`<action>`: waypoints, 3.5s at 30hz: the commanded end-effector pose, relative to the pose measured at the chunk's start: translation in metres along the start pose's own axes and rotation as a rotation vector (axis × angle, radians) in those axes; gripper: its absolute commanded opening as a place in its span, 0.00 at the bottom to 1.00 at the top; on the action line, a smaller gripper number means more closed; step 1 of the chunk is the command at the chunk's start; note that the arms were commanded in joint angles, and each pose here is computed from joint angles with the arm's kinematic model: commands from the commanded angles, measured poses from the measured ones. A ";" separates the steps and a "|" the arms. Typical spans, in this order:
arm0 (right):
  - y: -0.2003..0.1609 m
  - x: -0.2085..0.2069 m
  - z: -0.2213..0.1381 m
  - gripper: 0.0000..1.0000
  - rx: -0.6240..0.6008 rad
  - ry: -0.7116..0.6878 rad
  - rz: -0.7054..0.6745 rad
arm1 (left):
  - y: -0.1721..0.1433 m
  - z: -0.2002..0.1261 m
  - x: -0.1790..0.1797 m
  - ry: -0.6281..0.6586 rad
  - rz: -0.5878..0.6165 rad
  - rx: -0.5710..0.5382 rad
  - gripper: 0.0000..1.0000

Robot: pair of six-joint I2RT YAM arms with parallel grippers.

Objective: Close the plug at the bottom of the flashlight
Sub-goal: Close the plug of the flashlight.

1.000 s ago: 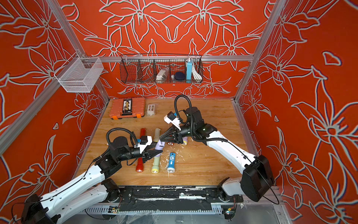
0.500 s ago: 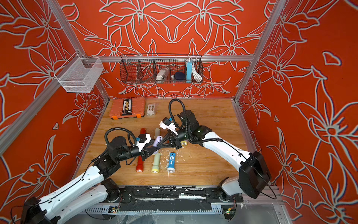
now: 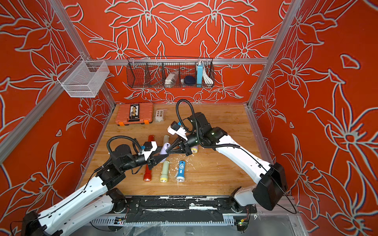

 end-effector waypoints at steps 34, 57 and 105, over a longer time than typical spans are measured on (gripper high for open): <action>0.020 -0.012 -0.011 0.64 -0.068 -0.078 -0.063 | 0.028 0.003 -0.029 -0.180 0.051 -0.081 0.00; -0.006 -0.012 0.001 0.32 -0.036 -0.051 0.004 | 0.049 -0.005 -0.031 -0.166 0.078 -0.147 0.00; -0.050 -0.140 -0.110 0.07 0.281 -1.106 0.094 | 0.052 -0.004 -0.028 -0.129 -0.034 -0.096 0.00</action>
Point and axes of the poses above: each gripper's point midway between its finger pads, its own z axis out along the fingers, its own x axis along the line the jaws close on, y = z × x, the point moved 1 cm from there along -z, back along the fingers, and after that the axes turned 10 degrees about -z, right-handed, at the moved point
